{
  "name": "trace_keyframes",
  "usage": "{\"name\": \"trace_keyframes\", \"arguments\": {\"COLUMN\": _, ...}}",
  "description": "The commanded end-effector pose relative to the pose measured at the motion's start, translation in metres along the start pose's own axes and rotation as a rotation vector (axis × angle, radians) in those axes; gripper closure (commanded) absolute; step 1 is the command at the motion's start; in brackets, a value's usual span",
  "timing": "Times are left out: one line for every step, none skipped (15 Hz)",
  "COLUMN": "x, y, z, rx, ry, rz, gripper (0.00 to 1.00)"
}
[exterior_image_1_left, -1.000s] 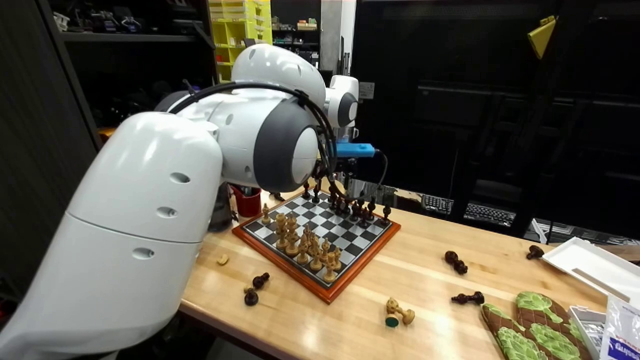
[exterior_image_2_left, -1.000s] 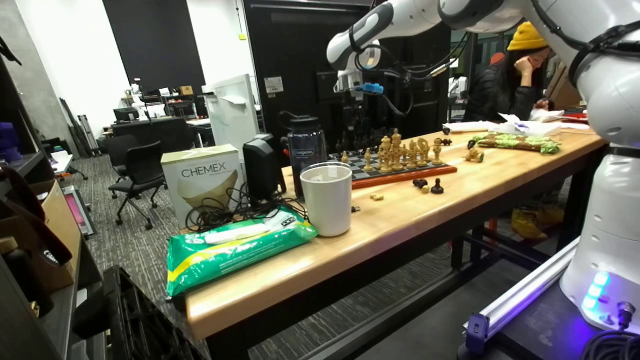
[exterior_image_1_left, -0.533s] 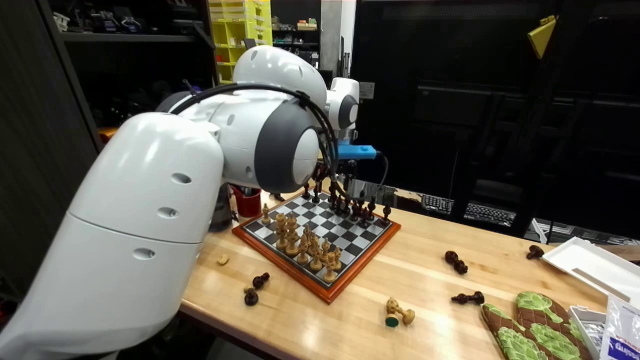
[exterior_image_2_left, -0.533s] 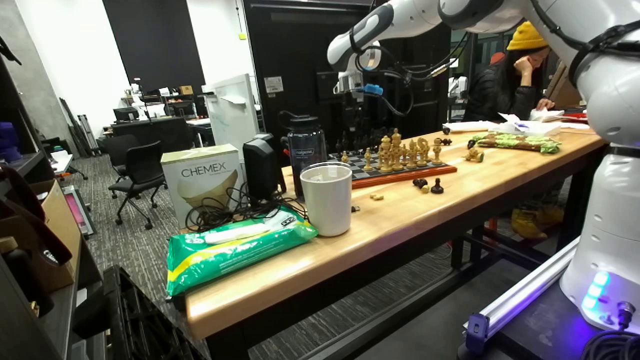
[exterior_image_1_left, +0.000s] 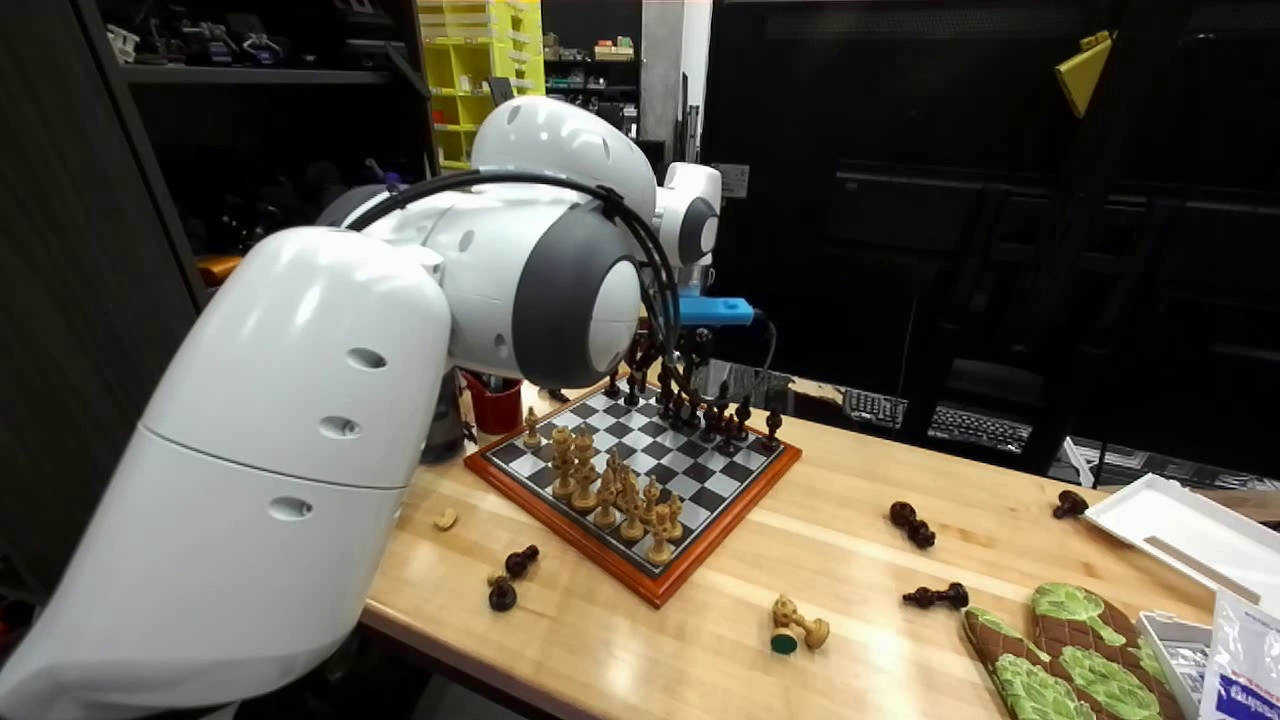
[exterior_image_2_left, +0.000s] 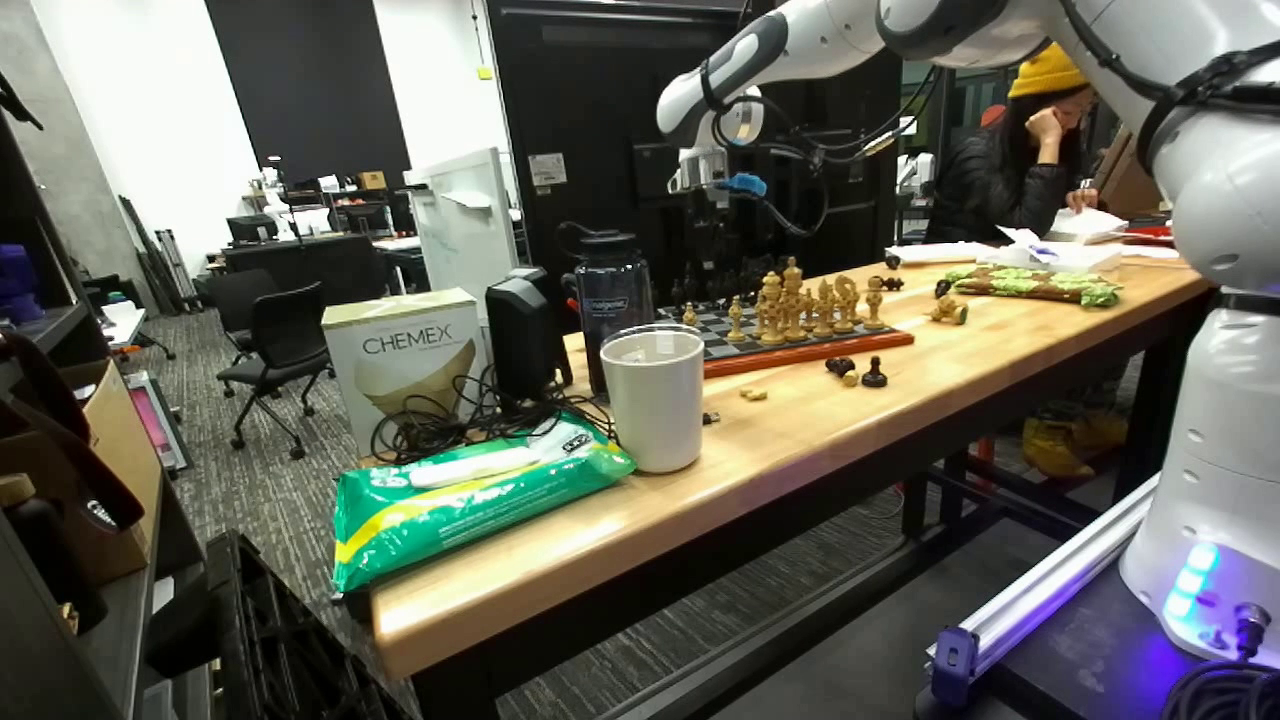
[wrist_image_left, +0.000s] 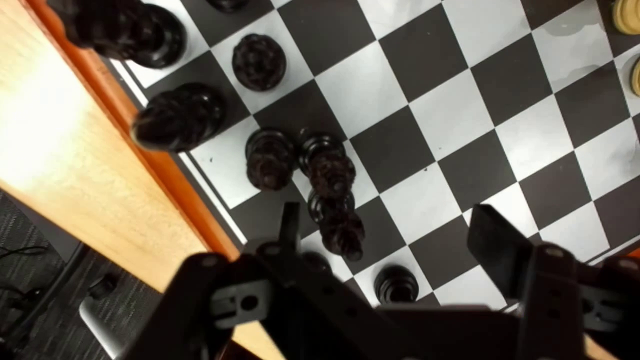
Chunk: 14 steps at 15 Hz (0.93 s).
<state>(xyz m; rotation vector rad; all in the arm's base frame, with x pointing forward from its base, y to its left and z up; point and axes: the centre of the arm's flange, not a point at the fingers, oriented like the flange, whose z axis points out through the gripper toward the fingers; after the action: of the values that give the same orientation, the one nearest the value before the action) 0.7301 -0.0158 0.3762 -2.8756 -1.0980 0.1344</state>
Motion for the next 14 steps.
{"name": "trace_keyframes", "arguments": {"x": -0.0029, "y": -0.0045, "z": 0.0017, "rx": 0.013, "ry": 0.018, "rz": -0.030, "gripper": 0.48}}
{"name": "trace_keyframes", "arguments": {"x": -0.0024, "y": -0.0048, "z": 0.0022, "rx": 0.014, "ry": 0.019, "rz": -0.033, "gripper": 0.55}}
{"name": "trace_keyframes", "arguments": {"x": -0.0019, "y": -0.0050, "z": 0.0028, "rx": 0.016, "ry": 0.019, "rz": -0.037, "gripper": 0.63}}
{"name": "trace_keyframes", "arguments": {"x": -0.0015, "y": -0.0052, "z": 0.0033, "rx": 0.018, "ry": 0.019, "rz": -0.041, "gripper": 0.72}}
{"name": "trace_keyframes", "arguments": {"x": -0.0012, "y": -0.0054, "z": 0.0032, "rx": 0.018, "ry": 0.020, "rz": -0.045, "gripper": 0.79}}
{"name": "trace_keyframes", "arguments": {"x": -0.0009, "y": -0.0057, "z": 0.0029, "rx": 0.017, "ry": 0.020, "rz": -0.047, "gripper": 0.88}}
{"name": "trace_keyframes", "arguments": {"x": -0.0008, "y": -0.0059, "z": 0.0027, "rx": 0.016, "ry": 0.019, "rz": -0.048, "gripper": 0.94}}
{"name": "trace_keyframes", "arguments": {"x": -0.0007, "y": -0.0061, "z": 0.0025, "rx": 0.015, "ry": 0.019, "rz": -0.048, "gripper": 1.00}}
{"name": "trace_keyframes", "arguments": {"x": -0.0006, "y": -0.0065, "z": 0.0020, "rx": 0.014, "ry": 0.019, "rz": -0.049, "gripper": 1.00}}
{"name": "trace_keyframes", "arguments": {"x": -0.0002, "y": -0.0074, "z": 0.0013, "rx": 0.013, "ry": 0.019, "rz": -0.051, "gripper": 0.97}}
{"name": "trace_keyframes", "arguments": {"x": 0.0004, "y": -0.0078, "z": 0.0009, "rx": 0.012, "ry": 0.019, "rz": -0.053, "gripper": 0.97}}
{"name": "trace_keyframes", "arguments": {"x": 0.0007, "y": -0.0082, "z": 0.0004, "rx": 0.011, "ry": 0.019, "rz": -0.054, "gripper": 0.96}}
{"name": "trace_keyframes", "arguments": {"x": 0.0010, "y": -0.0084, "z": 0.0002, "rx": 0.010, "ry": 0.020, "rz": -0.057, "gripper": 0.96}}
{"name": "trace_keyframes", "arguments": {"x": 0.0017, "y": -0.0085, "z": 0.0002, "rx": 0.010, "ry": 0.021, "rz": -0.059, "gripper": 0.96}}
